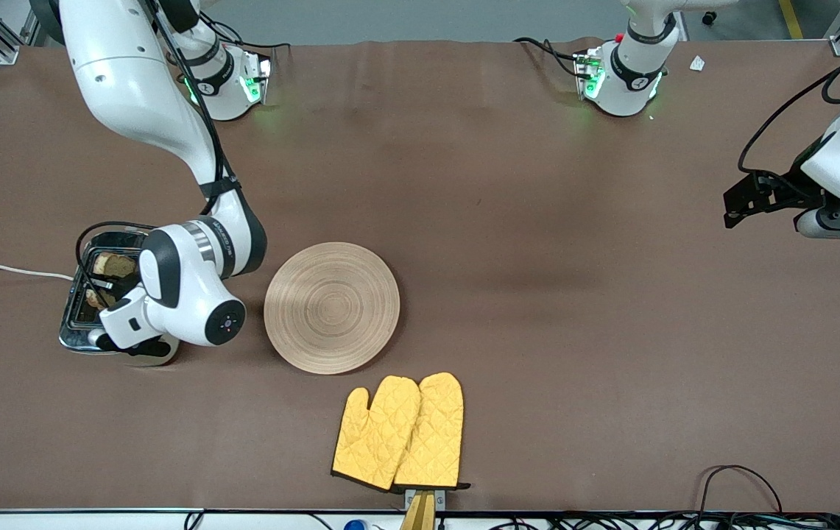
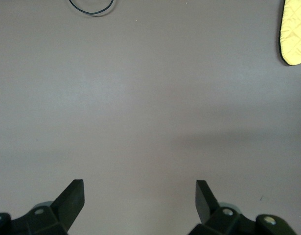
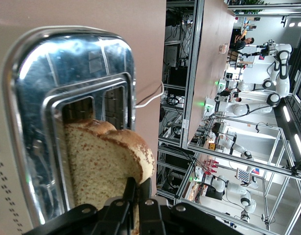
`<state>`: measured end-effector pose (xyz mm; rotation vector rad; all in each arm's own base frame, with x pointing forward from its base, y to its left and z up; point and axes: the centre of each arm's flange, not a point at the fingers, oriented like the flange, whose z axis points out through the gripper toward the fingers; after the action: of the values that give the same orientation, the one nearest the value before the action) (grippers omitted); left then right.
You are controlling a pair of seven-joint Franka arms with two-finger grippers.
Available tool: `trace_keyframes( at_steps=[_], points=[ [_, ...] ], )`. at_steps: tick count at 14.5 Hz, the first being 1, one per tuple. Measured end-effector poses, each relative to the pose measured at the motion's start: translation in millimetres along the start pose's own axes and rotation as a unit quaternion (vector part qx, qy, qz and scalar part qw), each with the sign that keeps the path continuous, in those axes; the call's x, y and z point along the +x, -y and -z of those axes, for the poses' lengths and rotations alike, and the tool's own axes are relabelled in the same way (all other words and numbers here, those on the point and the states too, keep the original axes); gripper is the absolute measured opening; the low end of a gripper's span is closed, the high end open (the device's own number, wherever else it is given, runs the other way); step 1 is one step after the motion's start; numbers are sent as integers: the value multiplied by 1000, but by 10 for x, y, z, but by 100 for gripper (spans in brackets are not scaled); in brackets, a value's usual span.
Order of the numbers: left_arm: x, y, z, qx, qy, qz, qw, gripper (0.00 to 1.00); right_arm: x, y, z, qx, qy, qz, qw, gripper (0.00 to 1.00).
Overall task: Move plate and put bread in toaster
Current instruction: 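Lower the bread into the toaster slot with the right gripper, then open the right gripper and raise it away from the toaster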
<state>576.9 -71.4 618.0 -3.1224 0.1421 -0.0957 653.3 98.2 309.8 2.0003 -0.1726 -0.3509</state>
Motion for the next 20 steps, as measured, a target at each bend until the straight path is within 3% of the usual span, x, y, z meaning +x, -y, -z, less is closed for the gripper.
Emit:
trace_keyframes(
  at_steps=[9, 16, 20],
  points=[
    [1, 26, -1, 0, 0, 2, 1000, 100, -45, 39, 197, 40, -4, 3, 999, 99],
    [6, 35, -12, 0, 1, 3, 1000, 100, -215, -715, 745, 152, -19, -36, 988, 100],
    [9, 36, -19, 0, 2, 3, 1000, 100, -565, -1590, 1031, 256, -26, -64, 964, 100]
  ],
)
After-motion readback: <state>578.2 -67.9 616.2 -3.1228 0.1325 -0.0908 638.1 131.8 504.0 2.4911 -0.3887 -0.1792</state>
